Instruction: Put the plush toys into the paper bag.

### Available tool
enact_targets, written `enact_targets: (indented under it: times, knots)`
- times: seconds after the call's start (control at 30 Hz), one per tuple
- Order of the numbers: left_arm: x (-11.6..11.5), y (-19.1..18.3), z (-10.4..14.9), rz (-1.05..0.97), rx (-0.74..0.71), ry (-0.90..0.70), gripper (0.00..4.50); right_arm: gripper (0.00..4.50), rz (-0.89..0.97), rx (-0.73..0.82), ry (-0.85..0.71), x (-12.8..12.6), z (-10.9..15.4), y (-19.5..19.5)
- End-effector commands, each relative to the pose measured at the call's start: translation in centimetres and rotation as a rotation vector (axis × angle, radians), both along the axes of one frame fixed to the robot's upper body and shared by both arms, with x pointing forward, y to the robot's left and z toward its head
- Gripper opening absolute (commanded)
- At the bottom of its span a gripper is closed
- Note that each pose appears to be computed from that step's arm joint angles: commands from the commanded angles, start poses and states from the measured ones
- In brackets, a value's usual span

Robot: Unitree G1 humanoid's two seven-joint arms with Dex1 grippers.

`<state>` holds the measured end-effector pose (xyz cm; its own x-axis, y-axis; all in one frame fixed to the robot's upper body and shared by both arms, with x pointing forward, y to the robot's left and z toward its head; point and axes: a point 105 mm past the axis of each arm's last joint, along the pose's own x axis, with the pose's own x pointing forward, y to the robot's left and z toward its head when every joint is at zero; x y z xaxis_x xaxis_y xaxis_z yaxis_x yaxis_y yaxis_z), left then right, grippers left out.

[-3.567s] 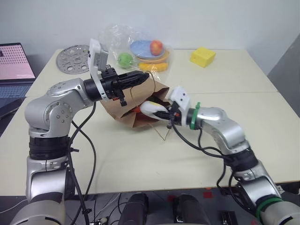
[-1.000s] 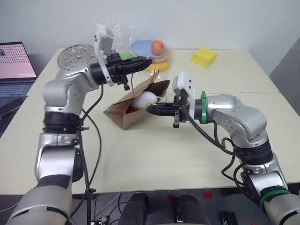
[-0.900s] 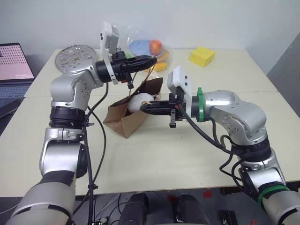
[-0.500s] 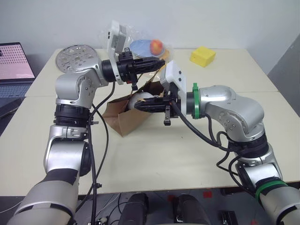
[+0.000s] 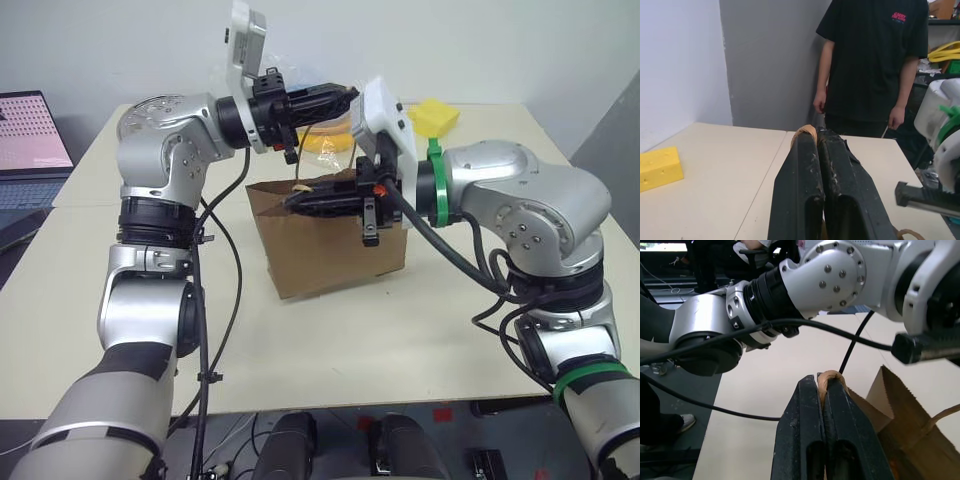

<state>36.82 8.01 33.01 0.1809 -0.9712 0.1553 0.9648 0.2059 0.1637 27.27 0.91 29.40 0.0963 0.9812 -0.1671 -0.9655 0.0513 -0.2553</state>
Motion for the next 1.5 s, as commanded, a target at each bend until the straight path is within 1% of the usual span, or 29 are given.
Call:
enact_targets:
  times: [0.03, 0.1, 0.17, 0.23, 0.3, 0.37, 0.4, 0.5, 0.63, 0.7, 0.83, 0.87, 0.9, 0.93, 1.0, 1.07, 1.1, 1.17, 1.23, 1.27, 1.37, 1.5]
  knots:
    - [-0.2, -0.4, -0.7, -0.022, 0.046, -0.028, 0.0, 0.01, -0.043, 0.005, -0.01, 0.6, 0.2, 0.0]
    - [-0.1, -0.4, -2.0, -0.022, 0.082, -0.015, 0.0, 0.01, -0.068, -0.007, 0.006, 1.0, -0.4, 0.1]
    - [0.2, 0.0, -2.5, 0.0, 0.084, -0.005, 0.0, 0.01, -0.122, -0.046, 0.015, 2.2, -2.4, 0.0]
    - [0.2, 0.2, -2.7, 0.008, 0.082, -0.004, 0.0, 0.01, -0.154, -0.064, 0.004, 2.9, -3.7, -0.1]
    - [-0.1, 0.3, -2.7, 0.003, 0.089, -0.012, 0.0, 0.01, -0.146, -0.07, -0.019, 3.0, -4.0, -0.2]
    - [-0.6, 0.7, -2.6, -0.003, 0.097, -0.008, 0.0, 0.01, -0.125, -0.063, -0.024, 2.8, -3.9, -0.3]
    - [-0.9, 1.0, -2.6, 0.0, 0.101, -0.012, 0.0, 0.19, -0.116, -0.06, -0.03, 2.7, -3.7, -0.4]
    - [-1.9, 2.4, -2.4, 0.022, 0.114, -0.005, 0.62, 0.94, -0.074, -0.053, -0.053, 2.2, -2.8, -0.6]
    - [-3.5, 4.5, -1.6, 0.103, 0.133, -0.065, 1.83, 2.35, -0.041, -0.102, -0.113, 2.2, -2.4, -2.1]
    - [-4.3, 5.4, -1.8, 0.133, 0.156, -0.061, 2.39, 3.01, -0.02, -0.115, -0.125, 2.1, -2.0, -2.8]
    - [-5.9, 8.3, -2.5, 0.242, 0.173, -0.056, 3.68, 4.5, -0.015, -0.13, -0.163, 2.6, -1.0, -4.1]
    - [-6.3, 8.6, -2.6, 0.257, 0.175, -0.047, 3.92, 4.5, -0.01, -0.125, -0.161, 2.6, -0.7, -4.3]
    - [-6.8, 9.2, -2.9, 0.278, 0.18, -0.033, 4.31, 4.5, -0.004, -0.12, -0.159, 2.6, -0.3, -4.5]
    - [-7.2, 9.6, -3.1, 0.29, 0.185, -0.021, 4.49, 4.5, 0.0, -0.117, -0.157, 2.5, -0.1, -4.7]
    - [-8.0, 10.8, -3.8, 0.343, 0.211, 0.0, 4.49, 4.5, 0.006, -0.088, -0.144, 2.4, 0.8, -5.2]
    - [-8.6, 12.4, -5.5, 0.419, 0.282, 0.01, 4.49, 4.5, 0.013, -0.044, -0.124, 2.2, 1.7, -6.1]
    - [-9.2, 13.0, -6.4, 0.43, 0.288, 0.035, 4.49, 4.5, 0.008, -0.028, -0.115, 2.2, 1.8, -6.7]
    - [-10.1, 13.9, -8.7, 0.439, 0.318, 0.064, 4.49, 4.5, 0.0, -0.053, -0.095, 2.2, 1.1, -8.1]
    - [-10.3, 14.2, -10.0, 0.451, 0.346, 0.063, 4.49, 4.5, 0.006, -0.086, -0.085, 2.0, 0.3, -8.9]
    - [-10.3, 14.2, -10.3, 0.449, 0.333, 0.068, 4.49, 4.5, 0.015, -0.111, -0.092, 1.9, -0.1, -9.3]
    - [-8.7, 14.1, -11.0, 0.482, 0.274, 0.059, 4.49, 4.5, 0.002, -0.116, -0.077, 2.0, -0.6, -9.7]
    - [-6.8, 14.3, -11.6, 0.518, 0.27, 0.0, 4.49, 4.5, -0.019, -0.1, -0.068, 2.0, -0.5, -9.6]
